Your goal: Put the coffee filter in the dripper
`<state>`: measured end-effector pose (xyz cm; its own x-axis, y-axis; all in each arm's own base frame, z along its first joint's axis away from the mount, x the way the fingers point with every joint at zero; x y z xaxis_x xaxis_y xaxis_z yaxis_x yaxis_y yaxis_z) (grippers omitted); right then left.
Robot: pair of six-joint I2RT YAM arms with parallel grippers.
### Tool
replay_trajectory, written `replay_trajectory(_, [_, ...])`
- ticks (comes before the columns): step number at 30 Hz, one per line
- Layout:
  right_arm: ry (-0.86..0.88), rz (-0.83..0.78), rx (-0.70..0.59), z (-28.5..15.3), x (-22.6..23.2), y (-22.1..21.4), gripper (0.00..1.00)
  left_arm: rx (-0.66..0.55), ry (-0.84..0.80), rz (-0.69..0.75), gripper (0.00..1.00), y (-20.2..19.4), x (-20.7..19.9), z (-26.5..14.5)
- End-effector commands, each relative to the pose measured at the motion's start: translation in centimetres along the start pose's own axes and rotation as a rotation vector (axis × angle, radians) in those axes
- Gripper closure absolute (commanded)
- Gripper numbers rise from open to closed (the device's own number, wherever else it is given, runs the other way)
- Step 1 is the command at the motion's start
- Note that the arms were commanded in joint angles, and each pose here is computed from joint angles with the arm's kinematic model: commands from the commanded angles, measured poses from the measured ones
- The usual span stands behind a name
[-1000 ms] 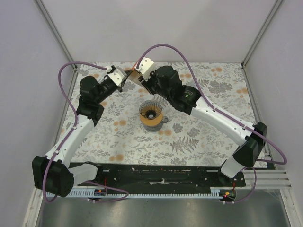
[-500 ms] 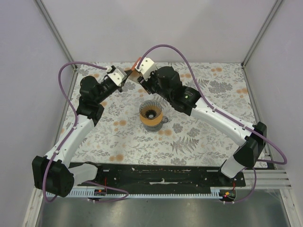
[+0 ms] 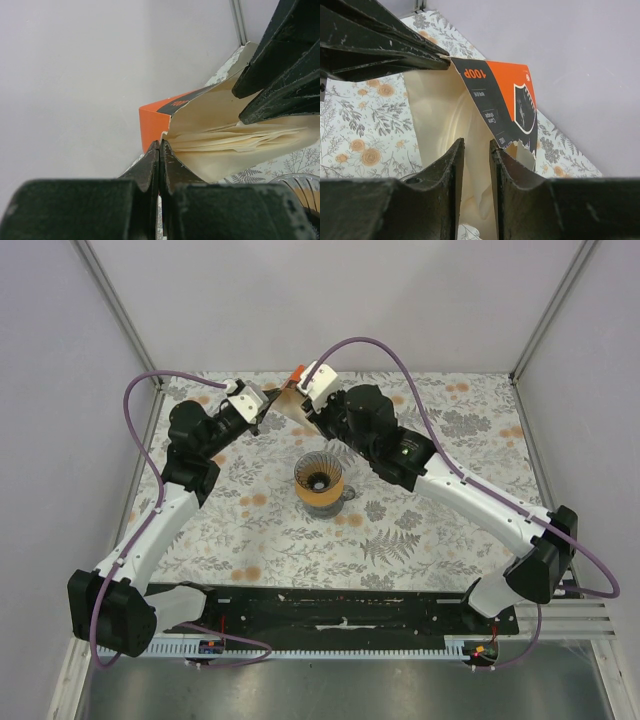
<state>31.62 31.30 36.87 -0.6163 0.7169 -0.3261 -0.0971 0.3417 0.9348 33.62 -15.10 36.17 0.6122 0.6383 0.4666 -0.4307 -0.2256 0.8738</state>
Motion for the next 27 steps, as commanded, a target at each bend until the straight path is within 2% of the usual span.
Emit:
replay_trajectory(1, [-0.034,-0.005,0.005,0.2,-0.9,0.5,0.67,-0.076,-0.006,0.020,0.98,2.2,0.0,-0.3])
replay_trajectory(6, [0.100,-0.025,0.002,0.0,0.6,0.6,0.65,-0.077,-0.009,0.022,0.98,2.2,0.1,-0.3])
replay_trajectory(11, [0.129,-0.038,0.000,-0.4,0.9,0.6,0.62,-0.077,-0.009,0.019,0.98,2.2,0.1,-0.2])
replay_trajectory(14, [0.101,-0.047,0.030,0.1,0.7,0.1,0.61,-0.079,-0.012,0.020,0.98,2.3,0.0,-0.2])
replay_trajectory(19, [-0.036,-0.067,0.118,1.4,-0.7,-1.1,0.48,-0.081,-0.009,0.018,0.98,2.3,0.1,-0.2])
replay_trajectory(27, [-0.082,-0.095,0.195,3.0,-0.7,-2.9,0.49,-0.086,-0.009,0.013,0.98,2.4,0.1,-0.2])
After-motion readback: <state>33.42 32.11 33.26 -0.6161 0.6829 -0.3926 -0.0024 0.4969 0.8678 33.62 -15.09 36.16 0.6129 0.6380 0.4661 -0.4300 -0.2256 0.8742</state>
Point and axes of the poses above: each gripper's point midway between its finger pads, its own z axis out along the fingers, its own x axis along the line the jaws close on, y = z × x, the point moved 5 cm from there along -z, back along the fingers
